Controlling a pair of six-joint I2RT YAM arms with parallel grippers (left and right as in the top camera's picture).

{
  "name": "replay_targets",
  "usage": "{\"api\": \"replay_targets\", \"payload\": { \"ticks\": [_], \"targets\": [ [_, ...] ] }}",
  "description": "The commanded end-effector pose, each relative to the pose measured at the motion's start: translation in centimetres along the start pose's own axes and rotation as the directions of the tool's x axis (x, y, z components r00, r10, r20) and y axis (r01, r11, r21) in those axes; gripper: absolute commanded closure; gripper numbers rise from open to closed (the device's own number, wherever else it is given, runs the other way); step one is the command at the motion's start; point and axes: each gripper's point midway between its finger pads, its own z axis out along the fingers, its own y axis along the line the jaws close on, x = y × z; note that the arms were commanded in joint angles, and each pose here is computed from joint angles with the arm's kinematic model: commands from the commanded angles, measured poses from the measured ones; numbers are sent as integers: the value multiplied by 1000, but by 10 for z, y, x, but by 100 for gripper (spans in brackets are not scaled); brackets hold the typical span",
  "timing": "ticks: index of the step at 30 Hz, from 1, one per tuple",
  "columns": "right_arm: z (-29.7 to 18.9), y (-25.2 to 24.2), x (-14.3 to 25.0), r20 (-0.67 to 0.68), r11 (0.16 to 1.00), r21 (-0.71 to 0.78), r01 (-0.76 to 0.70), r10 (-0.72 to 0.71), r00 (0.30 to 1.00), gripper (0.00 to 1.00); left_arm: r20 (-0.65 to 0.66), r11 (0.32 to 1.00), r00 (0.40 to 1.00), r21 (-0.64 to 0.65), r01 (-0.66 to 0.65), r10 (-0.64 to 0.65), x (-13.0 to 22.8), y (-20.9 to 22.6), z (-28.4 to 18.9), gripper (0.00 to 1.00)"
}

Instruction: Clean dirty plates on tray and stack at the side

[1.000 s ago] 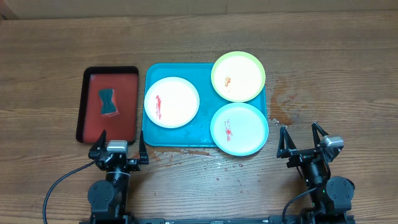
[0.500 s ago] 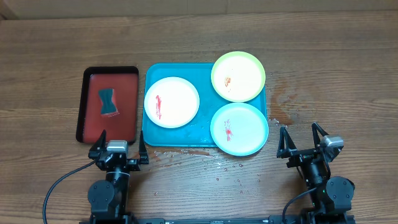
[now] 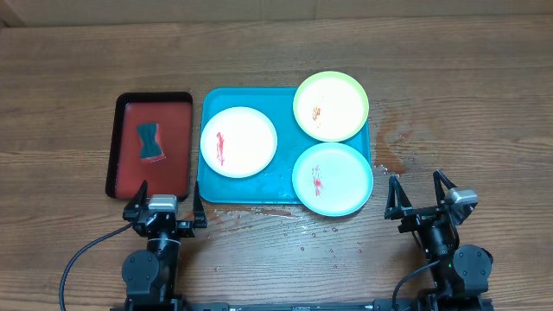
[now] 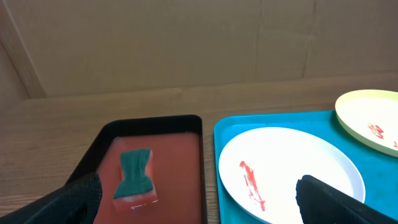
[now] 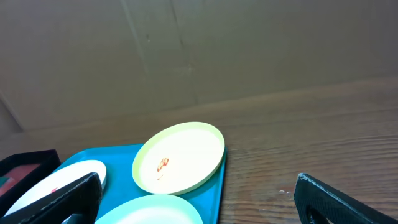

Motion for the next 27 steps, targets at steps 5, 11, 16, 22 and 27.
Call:
{"api": "replay_targets", "payload": {
  "ticks": [5, 11, 16, 22, 27],
  "targets": [
    [0, 2, 2, 3, 1000, -10, 20, -20, 1000, 0, 10, 1000, 1000, -11, -10, 10, -1, 2, 0, 0],
    [-1, 12, 3, -7, 998, -68, 20, -21, 1000, 0, 36, 1000, 999, -5, 11, -11, -16, 2, -4, 0],
    [-2, 17, -4, -8, 996, -85, 21, -22, 1000, 0, 57, 1000, 998, -6, 10, -10, -47, 3, -14, 0],
    [-6, 25, -36, 35, 995, -94, 40, -37, 999, 0, 14, 1000, 1000, 7, 25, -25, -73, 3, -24, 0],
    [-6, 33, -65, 23, 995, -92, 40, -38, 999, 0, -18, 998, 999, 55, 43, -42, -104, -4, -26, 0]
  ]
}}
